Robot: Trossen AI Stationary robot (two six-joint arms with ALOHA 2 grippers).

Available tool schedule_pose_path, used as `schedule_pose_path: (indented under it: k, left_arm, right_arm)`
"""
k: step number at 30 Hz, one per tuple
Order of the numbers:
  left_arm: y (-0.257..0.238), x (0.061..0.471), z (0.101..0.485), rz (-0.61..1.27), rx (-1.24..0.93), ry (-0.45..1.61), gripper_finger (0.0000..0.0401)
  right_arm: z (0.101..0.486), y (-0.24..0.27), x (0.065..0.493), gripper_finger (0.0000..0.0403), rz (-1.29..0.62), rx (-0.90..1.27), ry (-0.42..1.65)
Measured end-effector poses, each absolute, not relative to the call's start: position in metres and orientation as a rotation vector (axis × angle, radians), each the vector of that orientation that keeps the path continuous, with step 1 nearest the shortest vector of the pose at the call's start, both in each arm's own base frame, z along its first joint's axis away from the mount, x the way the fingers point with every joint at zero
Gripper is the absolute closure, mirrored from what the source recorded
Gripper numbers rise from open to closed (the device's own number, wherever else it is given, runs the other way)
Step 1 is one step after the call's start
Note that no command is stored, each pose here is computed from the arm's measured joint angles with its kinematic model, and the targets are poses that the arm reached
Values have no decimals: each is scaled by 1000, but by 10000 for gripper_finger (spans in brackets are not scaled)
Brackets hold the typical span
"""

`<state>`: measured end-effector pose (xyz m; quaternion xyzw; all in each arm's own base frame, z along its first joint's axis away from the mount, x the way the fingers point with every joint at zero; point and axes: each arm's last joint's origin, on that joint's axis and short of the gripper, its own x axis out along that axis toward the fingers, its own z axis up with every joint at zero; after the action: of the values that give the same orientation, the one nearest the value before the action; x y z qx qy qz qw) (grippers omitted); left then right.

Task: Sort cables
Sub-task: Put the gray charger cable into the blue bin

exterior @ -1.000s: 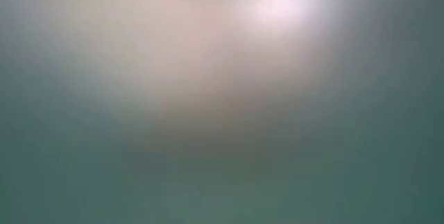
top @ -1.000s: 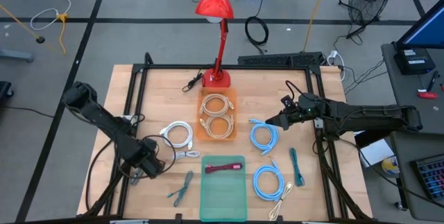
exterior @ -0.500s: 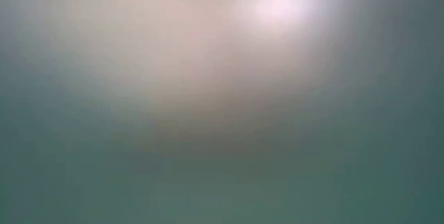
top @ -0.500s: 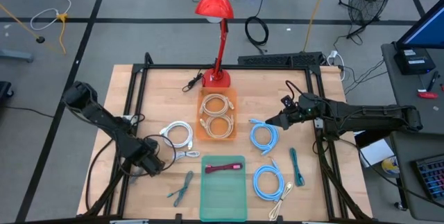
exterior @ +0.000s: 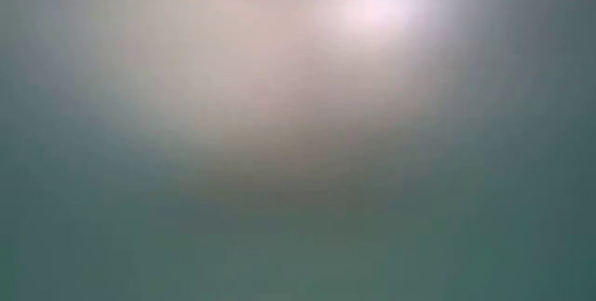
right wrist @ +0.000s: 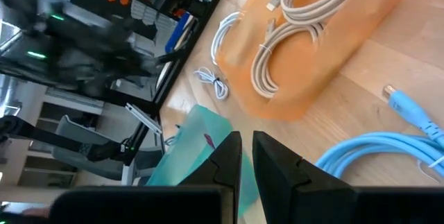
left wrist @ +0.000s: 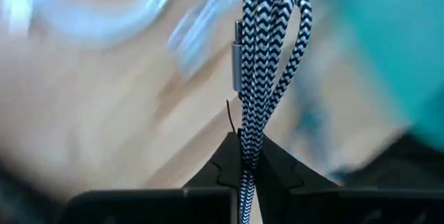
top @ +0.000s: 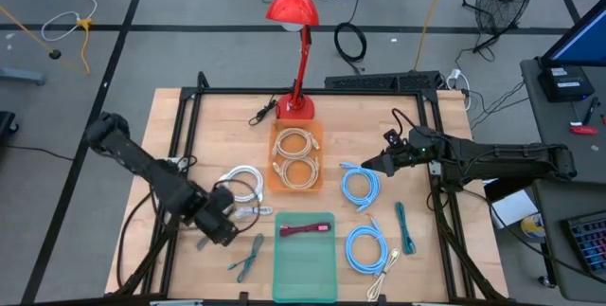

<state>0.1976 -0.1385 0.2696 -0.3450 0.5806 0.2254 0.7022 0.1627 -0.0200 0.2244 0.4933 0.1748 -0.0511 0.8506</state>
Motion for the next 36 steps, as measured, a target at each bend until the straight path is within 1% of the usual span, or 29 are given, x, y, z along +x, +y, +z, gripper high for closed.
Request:
schedule_pose_path:
  k: [2, 4, 7, 9, 12, 15, 21, 25, 31, 36]
  left_arm:
    - [-132, 212, 297, 447, -736, 1156, 386]
    - [-122, 229, 318, 415, -692, 1070, 386]
    - [-107, 257, 332, 380, -609, 1035, 386]
    - [-99, 277, 334, 327, -553, 1047, 386]
    - [-92, 311, 326, 210, -489, 1090, 386]
    - [-90, 342, 309, 117, -416, 1152, 386]
    - [-91, 386, 269, -84, -303, 1280, 386]
    - [-91, 403, 255, -163, -267, 1301, 386]
    - [-88, 419, 256, -219, -254, 1237, 386]
    - [-88, 420, 257, -236, -255, 1225, 386]
  right_arm:
    - [224, -20, 163, 373, -109, 1033, 367]
    - [224, -20, 163, 373, -109, 1025, 367]
    - [224, -22, 162, 373, -118, 1020, 361]
    - [224, -23, 162, 373, -125, 1022, 357]
    - [224, -25, 162, 373, -136, 1023, 352]
    - [224, -27, 162, 373, -146, 1018, 345]
    - [224, -32, 161, 373, -171, 1017, 331]
    - [224, -34, 160, 373, -178, 1017, 327]
    - [224, -34, 160, 373, -179, 1015, 327]
    - [224, -34, 160, 373, -177, 1016, 328]
